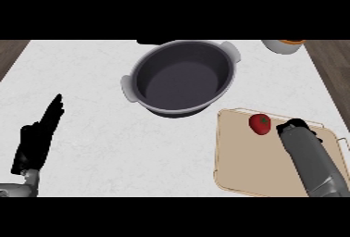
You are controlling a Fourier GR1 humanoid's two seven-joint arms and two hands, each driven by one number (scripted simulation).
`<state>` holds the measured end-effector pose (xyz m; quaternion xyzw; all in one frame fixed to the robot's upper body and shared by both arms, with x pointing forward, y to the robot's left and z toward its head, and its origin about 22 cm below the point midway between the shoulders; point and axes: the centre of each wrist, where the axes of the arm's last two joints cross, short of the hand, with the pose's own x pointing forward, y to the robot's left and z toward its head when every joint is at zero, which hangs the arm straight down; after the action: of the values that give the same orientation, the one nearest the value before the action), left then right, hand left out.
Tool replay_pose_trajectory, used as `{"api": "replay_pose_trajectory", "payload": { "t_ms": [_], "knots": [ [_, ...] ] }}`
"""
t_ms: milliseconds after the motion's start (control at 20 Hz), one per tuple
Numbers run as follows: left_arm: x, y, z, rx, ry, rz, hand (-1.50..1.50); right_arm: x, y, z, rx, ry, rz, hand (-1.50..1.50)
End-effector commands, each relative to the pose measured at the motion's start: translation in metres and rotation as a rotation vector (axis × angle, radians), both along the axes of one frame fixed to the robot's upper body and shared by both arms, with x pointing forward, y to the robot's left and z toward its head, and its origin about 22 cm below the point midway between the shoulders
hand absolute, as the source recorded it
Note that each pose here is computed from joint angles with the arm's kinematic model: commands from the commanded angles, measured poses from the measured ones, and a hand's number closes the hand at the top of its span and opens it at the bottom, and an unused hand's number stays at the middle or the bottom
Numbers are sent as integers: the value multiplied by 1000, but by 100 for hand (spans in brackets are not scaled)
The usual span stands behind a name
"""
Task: Pick the tomato from the tray and place it in the pot
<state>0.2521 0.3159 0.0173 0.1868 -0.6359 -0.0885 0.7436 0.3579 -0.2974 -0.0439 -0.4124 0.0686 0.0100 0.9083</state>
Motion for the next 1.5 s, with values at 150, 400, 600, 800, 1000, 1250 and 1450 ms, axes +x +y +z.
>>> {"api": "replay_pose_trajectory", "payload": {
  "t_ms": [150, 400, 600, 800, 1000, 1250, 1450],
  "knots": [
    [-9, 8, 0, 1, -8, 5, 0, 33, 54, 14, 80, 155, -21, 150],
    [-3, -4, 0, -26, -8, -28, 0, 56, 158, 53, 73, -60, 247, 150],
    [9, -26, 12, -16, -42, -162, 0, 79, 209, 132, -60, -413, 649, 150],
    [21, -37, 23, -8, -61, -214, 0, 84, 235, 161, -151, -461, 739, 150],
    [27, -45, 22, -4, -44, -234, 0, 84, 254, 182, -314, -468, 763, 150],
    [32, -47, 20, -15, -28, -217, 0, 82, 277, 207, -579, -514, 764, 150],
    [31, -49, 13, -5, -7, -191, 0, 77, 300, 242, -774, -575, 752, 150]
  ]
}}
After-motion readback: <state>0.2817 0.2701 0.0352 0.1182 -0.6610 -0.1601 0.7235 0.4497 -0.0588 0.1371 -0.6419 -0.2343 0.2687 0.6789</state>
